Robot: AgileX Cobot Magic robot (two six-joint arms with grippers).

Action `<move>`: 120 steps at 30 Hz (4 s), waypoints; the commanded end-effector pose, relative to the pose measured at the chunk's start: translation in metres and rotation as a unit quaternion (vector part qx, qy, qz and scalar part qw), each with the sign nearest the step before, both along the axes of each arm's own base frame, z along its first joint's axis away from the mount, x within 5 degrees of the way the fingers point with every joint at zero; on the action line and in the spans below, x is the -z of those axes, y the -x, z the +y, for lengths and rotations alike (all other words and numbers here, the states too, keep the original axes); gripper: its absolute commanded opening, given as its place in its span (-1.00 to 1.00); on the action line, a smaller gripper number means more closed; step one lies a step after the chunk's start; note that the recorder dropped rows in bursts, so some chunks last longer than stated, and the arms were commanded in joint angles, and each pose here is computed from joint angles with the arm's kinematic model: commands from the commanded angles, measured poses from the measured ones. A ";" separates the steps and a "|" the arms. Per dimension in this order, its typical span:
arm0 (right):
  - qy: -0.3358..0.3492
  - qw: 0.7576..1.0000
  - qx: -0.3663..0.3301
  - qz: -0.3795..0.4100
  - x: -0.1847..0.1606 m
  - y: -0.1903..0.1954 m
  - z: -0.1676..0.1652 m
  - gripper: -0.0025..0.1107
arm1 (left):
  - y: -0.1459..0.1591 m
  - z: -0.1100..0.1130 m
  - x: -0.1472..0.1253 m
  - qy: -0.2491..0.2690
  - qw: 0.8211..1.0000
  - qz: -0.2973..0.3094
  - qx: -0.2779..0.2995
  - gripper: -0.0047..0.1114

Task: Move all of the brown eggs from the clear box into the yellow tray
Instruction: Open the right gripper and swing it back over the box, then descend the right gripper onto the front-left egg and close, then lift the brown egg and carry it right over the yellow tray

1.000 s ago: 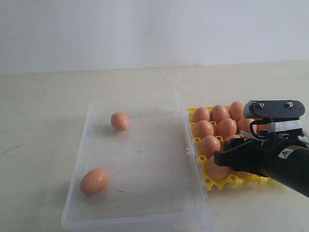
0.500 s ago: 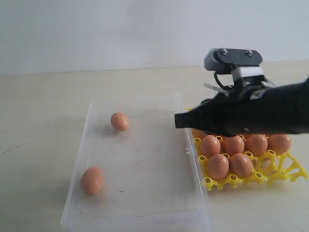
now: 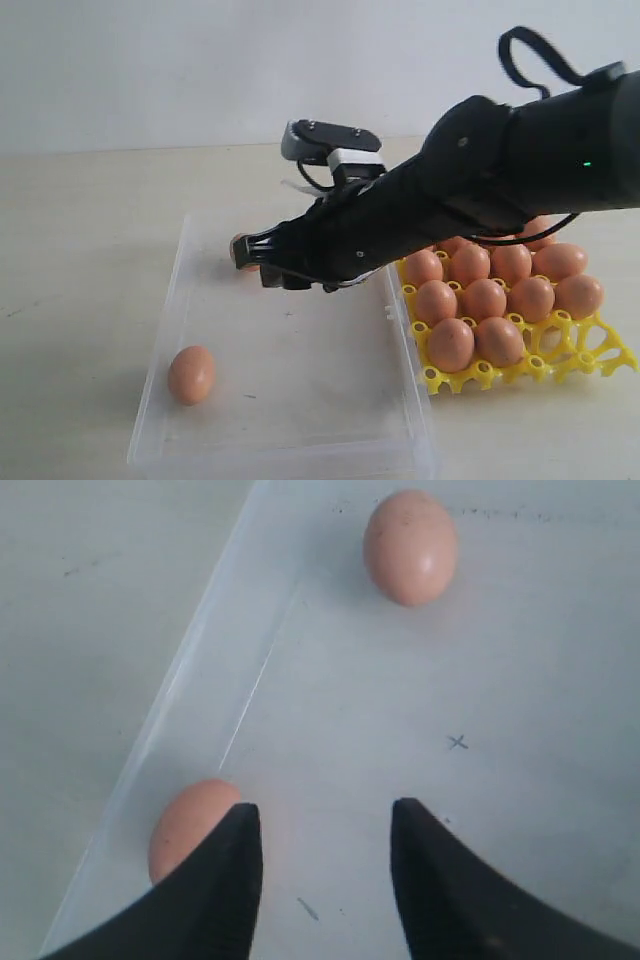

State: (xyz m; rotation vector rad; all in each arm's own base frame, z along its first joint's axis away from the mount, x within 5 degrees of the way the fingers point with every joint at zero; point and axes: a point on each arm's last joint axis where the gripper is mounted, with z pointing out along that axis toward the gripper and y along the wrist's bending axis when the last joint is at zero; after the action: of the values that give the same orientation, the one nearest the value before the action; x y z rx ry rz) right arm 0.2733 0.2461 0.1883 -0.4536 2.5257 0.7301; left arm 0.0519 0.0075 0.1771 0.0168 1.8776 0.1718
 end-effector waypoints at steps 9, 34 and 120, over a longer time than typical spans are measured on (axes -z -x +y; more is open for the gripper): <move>-0.007 0.997 -0.042 0.063 0.030 -0.016 0.047 -0.12 | 0.000 0.000 -0.002 0.002 1.000 -0.006 0.002 -0.92; -0.008 0.993 -0.055 0.109 0.058 -0.011 0.067 0.14 | 0.000 0.000 -0.002 0.001 1.000 -0.006 0.003 -0.92; 0.161 0.928 0.236 -0.240 0.018 0.102 -0.148 -0.96 | 0.000 0.000 -0.002 0.002 1.000 -0.006 0.002 -0.92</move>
State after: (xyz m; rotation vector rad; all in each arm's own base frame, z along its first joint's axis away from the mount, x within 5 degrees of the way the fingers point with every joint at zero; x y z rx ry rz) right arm 0.1721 0.1018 0.1703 -0.1022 2.1603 0.0339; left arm 0.0519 0.0075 0.1771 0.0168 1.8776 0.1718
